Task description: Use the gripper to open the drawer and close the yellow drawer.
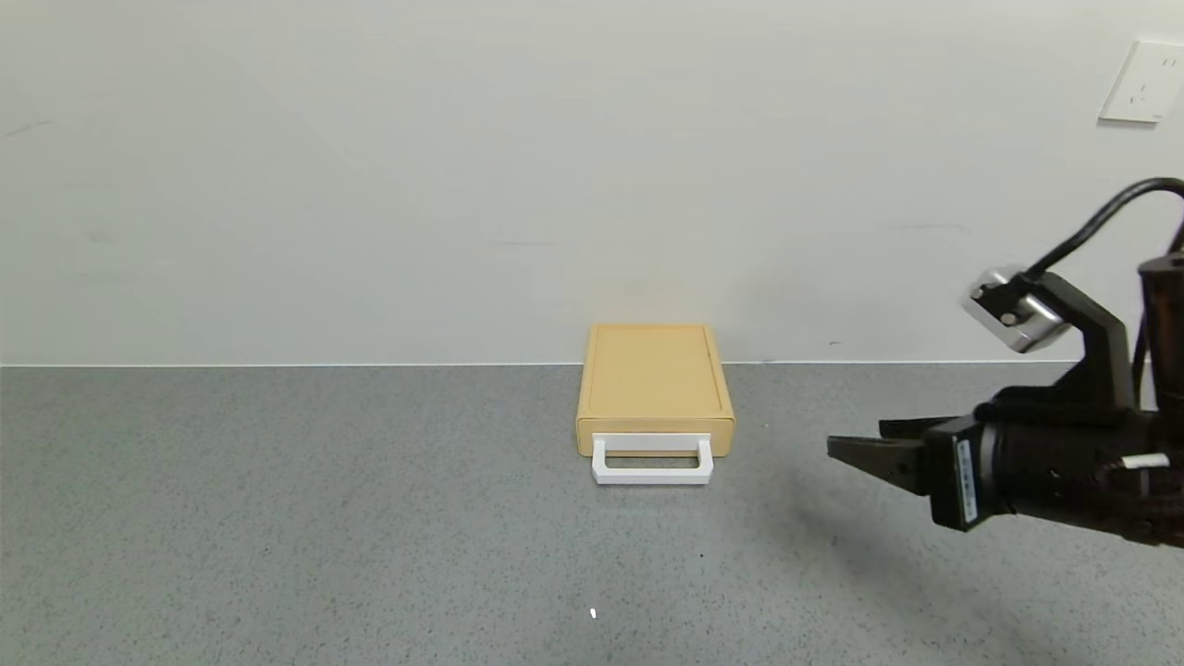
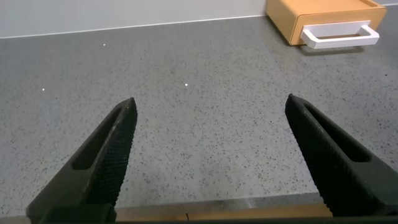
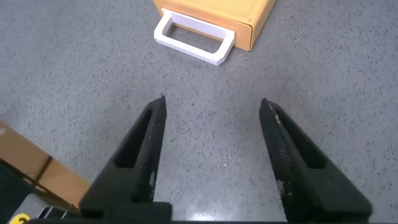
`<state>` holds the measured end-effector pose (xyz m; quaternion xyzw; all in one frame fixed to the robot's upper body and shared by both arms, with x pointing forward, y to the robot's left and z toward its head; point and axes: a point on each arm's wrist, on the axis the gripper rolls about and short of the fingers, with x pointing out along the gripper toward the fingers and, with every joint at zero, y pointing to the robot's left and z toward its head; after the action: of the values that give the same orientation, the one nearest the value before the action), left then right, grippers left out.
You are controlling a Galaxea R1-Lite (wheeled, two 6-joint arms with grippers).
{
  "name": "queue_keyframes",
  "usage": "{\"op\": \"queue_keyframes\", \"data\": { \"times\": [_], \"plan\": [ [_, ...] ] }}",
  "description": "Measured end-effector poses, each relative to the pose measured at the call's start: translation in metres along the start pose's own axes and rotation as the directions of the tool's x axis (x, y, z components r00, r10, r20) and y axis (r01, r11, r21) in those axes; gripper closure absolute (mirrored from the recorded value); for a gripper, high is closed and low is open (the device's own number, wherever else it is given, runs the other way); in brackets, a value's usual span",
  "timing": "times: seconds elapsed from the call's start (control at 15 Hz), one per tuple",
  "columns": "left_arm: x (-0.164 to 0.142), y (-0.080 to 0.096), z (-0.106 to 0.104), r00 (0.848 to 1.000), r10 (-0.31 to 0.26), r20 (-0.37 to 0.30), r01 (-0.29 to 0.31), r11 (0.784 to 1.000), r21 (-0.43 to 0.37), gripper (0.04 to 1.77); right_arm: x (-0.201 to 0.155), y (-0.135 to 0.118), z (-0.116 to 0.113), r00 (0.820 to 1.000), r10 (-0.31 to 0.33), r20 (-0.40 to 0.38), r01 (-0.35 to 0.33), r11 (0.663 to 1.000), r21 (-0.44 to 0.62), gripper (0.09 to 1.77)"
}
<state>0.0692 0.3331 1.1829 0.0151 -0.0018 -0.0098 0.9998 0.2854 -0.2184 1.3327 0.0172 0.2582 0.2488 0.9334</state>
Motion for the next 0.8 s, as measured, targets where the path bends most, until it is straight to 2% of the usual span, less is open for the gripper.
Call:
{"op": "queue_keyframes", "data": {
  "times": [0.13, 0.33, 0.47, 0.6, 0.67, 0.8],
  "plan": [
    [0.000, 0.000, 0.000, 1.000, 0.000, 0.000, 0.000, 1.000, 0.001, 0.09, -0.024, -0.002, -0.011, 0.999, -0.003, 0.044, 0.003, 1.000, 0.000, 0.58],
    [0.000, 0.000, 0.000, 1.000, 0.000, 0.000, 0.000, 1.000, 0.000, 0.09, -0.056, -0.007, -0.022, 0.993, -0.018, 0.114, 0.017, 1.000, 0.011, 0.45],
    [0.000, 0.000, 0.000, 1.000, 0.000, 0.000, 0.000, 1.000, 0.000, 0.09, -0.078, -0.012, -0.031, 0.984, -0.057, 0.168, 0.053, 0.998, 0.025, 0.39],
    [0.000, 0.000, 0.000, 1.000, 0.000, 0.001, 0.000, 1.000, 0.000, 0.09, -0.100, -0.018, -0.042, 0.961, -0.147, 0.233, 0.137, 0.989, 0.056, 0.34],
    [0.000, 0.000, 0.000, 1.000, 0.000, 0.001, 0.000, 1.000, 0.000, 0.09, -0.110, -0.021, -0.048, 0.943, -0.200, 0.264, 0.186, 0.979, 0.077, 0.31],
    [0.000, 0.000, 0.000, 1.000, 0.000, 0.001, 0.000, 1.000, 0.000, 0.09, -0.128, -0.024, -0.056, 0.909, -0.267, 0.321, 0.244, 0.963, 0.112, 0.28]
  ]
}}
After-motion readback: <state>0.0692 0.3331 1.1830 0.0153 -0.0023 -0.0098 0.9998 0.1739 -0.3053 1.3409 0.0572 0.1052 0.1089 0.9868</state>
